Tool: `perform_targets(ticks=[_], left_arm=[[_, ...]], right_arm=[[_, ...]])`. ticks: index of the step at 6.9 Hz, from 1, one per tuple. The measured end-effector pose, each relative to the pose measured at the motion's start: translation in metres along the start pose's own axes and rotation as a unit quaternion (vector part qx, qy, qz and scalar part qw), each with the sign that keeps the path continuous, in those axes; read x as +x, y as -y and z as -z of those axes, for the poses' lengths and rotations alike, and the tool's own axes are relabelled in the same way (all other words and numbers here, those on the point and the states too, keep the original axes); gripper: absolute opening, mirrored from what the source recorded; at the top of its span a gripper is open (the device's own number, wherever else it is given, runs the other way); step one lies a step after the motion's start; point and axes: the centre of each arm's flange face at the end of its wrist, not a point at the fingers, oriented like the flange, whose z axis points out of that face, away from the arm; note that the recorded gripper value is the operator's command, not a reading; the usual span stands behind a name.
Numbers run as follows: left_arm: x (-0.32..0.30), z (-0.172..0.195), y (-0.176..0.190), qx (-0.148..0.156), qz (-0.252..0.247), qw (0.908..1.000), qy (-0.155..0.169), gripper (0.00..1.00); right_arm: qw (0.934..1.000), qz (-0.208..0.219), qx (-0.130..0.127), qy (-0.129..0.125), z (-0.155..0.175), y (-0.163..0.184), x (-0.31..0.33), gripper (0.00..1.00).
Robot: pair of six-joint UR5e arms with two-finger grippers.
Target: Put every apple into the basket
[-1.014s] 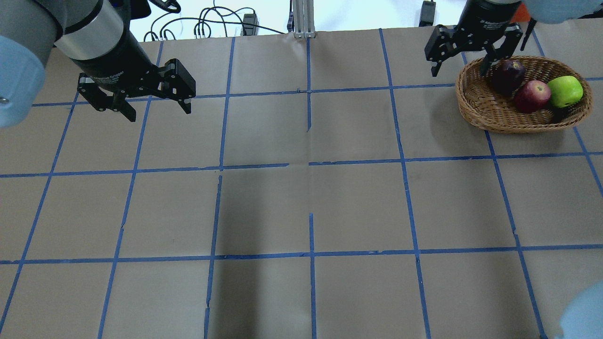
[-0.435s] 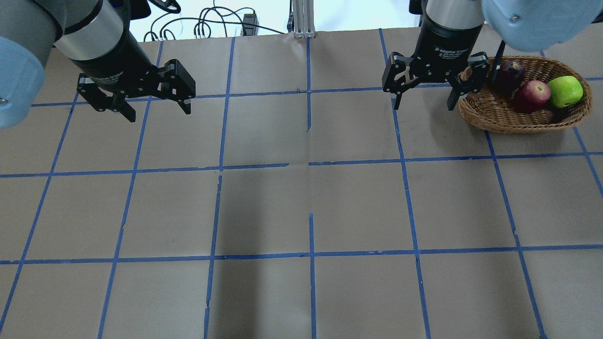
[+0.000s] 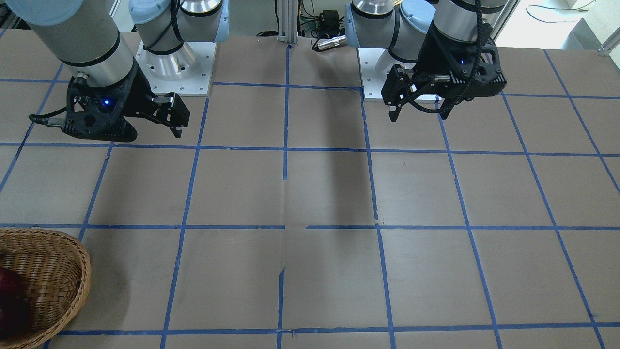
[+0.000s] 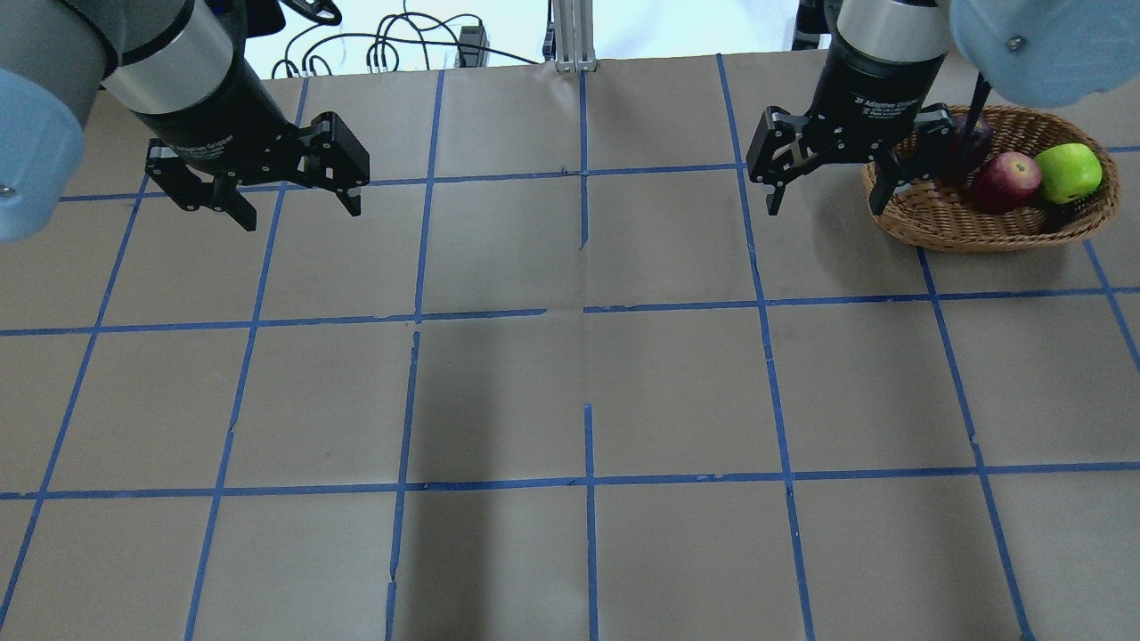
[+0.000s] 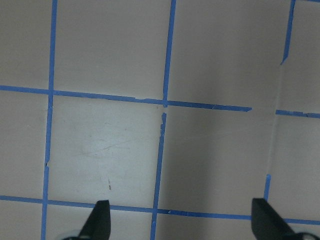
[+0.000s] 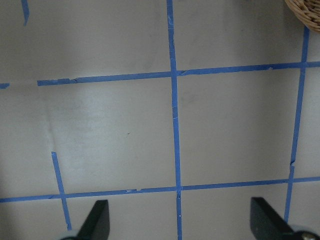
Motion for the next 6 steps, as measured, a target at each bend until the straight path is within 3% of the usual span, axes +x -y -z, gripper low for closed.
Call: perform_targets(ticks=[6], left_arm=[[0.0, 0.0, 0.0, 0.0, 0.0, 1.0, 0.0, 1.0]], right_arm=[[0.9994, -0.006, 0.034, 0.006, 0.01, -0.016, 0.021, 1.0]])
